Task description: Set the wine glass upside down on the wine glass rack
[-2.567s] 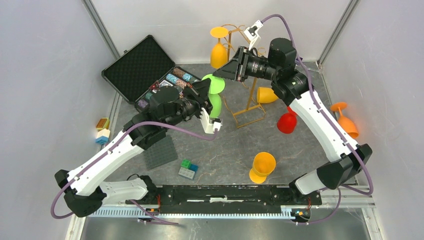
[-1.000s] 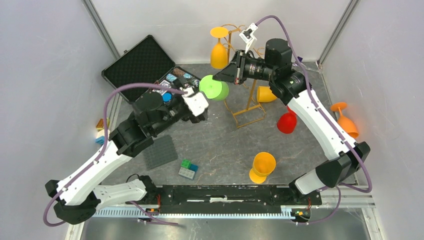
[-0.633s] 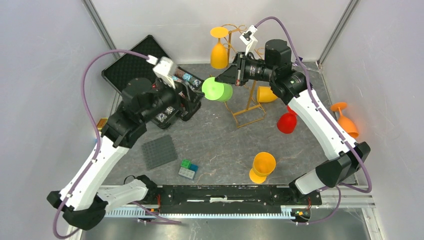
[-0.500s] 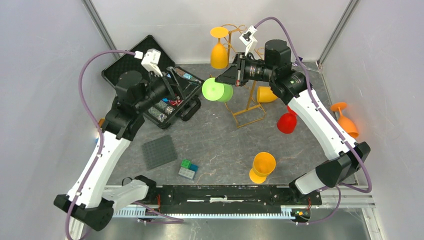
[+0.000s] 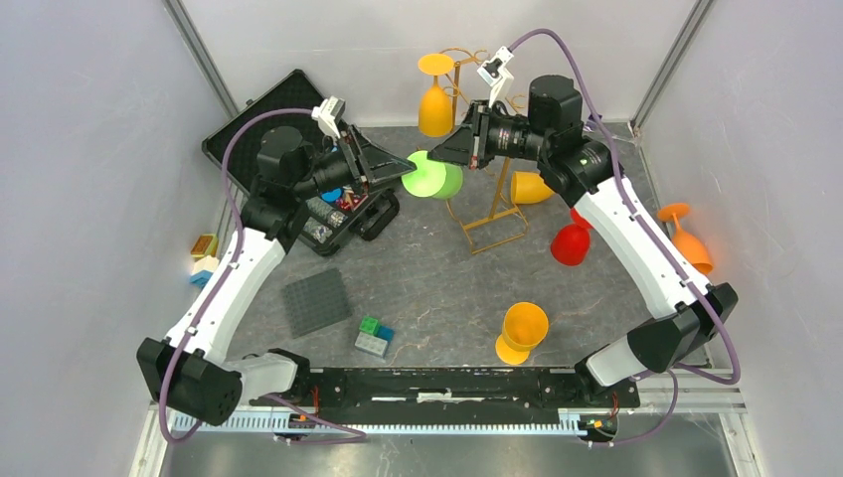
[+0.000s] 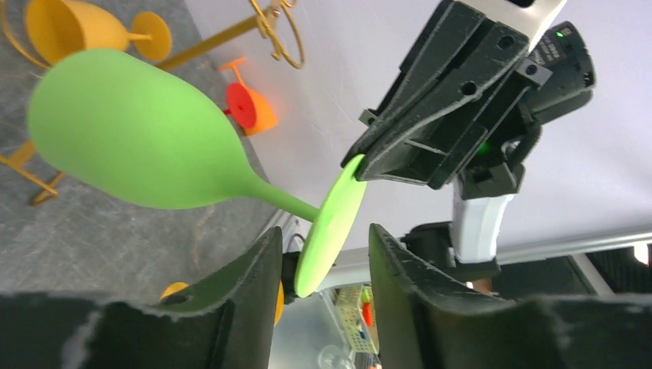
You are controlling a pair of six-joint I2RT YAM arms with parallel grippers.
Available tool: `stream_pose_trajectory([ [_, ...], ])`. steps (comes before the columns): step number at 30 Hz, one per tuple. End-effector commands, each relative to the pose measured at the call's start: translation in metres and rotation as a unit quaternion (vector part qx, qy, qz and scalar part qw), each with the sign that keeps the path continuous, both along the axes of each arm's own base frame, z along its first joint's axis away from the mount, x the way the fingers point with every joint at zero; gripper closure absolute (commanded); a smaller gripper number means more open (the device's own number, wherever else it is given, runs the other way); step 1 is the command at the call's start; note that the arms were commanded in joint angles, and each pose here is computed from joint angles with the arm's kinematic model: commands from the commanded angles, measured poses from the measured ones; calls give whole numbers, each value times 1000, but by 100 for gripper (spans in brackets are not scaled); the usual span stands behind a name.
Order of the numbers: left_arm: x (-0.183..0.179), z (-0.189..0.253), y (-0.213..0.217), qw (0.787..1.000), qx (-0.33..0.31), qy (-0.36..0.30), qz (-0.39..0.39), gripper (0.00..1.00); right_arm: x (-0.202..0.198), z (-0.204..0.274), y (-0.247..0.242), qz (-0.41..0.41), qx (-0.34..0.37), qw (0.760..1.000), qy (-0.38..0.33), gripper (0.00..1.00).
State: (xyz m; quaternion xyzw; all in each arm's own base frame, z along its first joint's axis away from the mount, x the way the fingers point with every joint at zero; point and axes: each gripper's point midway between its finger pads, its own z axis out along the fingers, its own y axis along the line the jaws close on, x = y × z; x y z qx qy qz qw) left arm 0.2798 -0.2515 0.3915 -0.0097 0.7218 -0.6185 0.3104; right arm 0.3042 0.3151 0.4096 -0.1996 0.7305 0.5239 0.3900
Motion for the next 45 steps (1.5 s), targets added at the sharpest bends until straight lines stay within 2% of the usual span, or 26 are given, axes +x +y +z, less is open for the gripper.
stream_pose_trajectory([
  [1, -16, 23, -6, 997, -41, -20, -55, 59, -1, 30, 1, 6, 24, 999, -41, 100],
  [5, -14, 27, -8, 997, -42, -20, -66, 95, 1, 33, -1, -1, 25, 999, -43, 100],
  [7, -10, 29, -8, 997, -43, -19, -60, 98, 3, 34, -1, -3, 26, 999, -45, 97],
  [8, -8, 31, -8, 997, -45, -20, -54, 98, 3, 37, -2, -4, 27, 998, -48, 91],
  [10, 2, 36, -8, 998, -51, -16, -35, 98, 5, 41, -7, -14, 23, 998, -55, 67],
  [12, 18, 39, -8, 998, -60, -4, -9, 98, 10, 42, -14, -34, 8, 997, -63, 39],
  [13, 25, 42, -7, 998, -65, -1, 2, 98, 13, 44, -20, -48, 1, 996, -69, 30],
  [15, 41, 45, -8, 996, -79, 16, 24, 98, 17, 46, -31, -67, -9, 995, -74, 18],
  [18, 67, 54, -9, 993, -101, 36, 50, 98, 23, 53, -53, -91, -10, 993, -79, 7],
  [24, 118, 48, -12, 988, -83, 63, 111, 98, 30, 65, -90, -133, -8, 987, -93, 4],
  [31, 166, 33, -15, 982, -62, 83, 155, 98, 39, 52, -109, -157, -39, 983, -92, 4],
  [40, 204, 15, -30, 983, -43, 96, 150, 98, 43, 39, -117, -164, -61, 981, -86, 5],
  [45, 216, 14, -28, 982, -38, 79, 165, 98, 44, 39, -122, -175, -65, 978, -89, 5],
])
